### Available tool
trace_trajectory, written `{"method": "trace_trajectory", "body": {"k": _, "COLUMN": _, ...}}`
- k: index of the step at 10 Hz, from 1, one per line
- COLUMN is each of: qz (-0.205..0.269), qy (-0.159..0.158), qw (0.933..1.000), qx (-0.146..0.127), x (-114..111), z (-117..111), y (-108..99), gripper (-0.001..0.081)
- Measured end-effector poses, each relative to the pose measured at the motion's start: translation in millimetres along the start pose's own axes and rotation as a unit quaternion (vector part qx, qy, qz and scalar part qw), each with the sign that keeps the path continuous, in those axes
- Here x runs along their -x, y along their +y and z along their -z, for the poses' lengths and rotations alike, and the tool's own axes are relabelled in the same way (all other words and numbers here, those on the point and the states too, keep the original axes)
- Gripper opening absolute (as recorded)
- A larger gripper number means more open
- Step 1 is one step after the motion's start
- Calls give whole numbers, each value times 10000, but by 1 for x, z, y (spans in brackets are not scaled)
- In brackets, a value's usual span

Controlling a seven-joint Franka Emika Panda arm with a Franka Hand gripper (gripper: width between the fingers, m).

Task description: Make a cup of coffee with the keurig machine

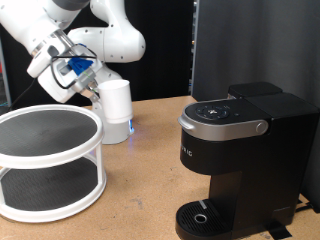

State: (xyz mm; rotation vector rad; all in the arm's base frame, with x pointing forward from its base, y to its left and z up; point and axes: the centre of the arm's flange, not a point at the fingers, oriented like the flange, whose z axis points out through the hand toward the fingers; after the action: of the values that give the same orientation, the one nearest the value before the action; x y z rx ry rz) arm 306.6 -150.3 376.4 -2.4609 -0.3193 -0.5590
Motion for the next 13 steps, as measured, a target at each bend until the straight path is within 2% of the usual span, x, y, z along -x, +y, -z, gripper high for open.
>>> {"method": "trace_trajectory", "body": {"k": 6, "qz": -82, "qy": 156, "qw": 9997, "qx": 183, "x": -30, "z": -47, "y": -9, "gripper": 73}}
{"method": "trace_trajectory", "body": {"k": 8, "qz": -108, "qy": 98, "qw": 9997, "qx": 188, "x": -33, "z": -56, "y": -8, "gripper": 73}}
{"method": "trace_trajectory", "body": {"k": 11, "qz": -153, "qy": 100, "qw": 9997, "qx": 180, "x": -29, "z": -60, "y": -7, "gripper": 73}}
{"method": "trace_trajectory", "body": {"k": 13, "qz": -225, "qy": 81, "qw": 9991, "qx": 348, "x": -21, "z": -71, "y": -2, "gripper": 73}}
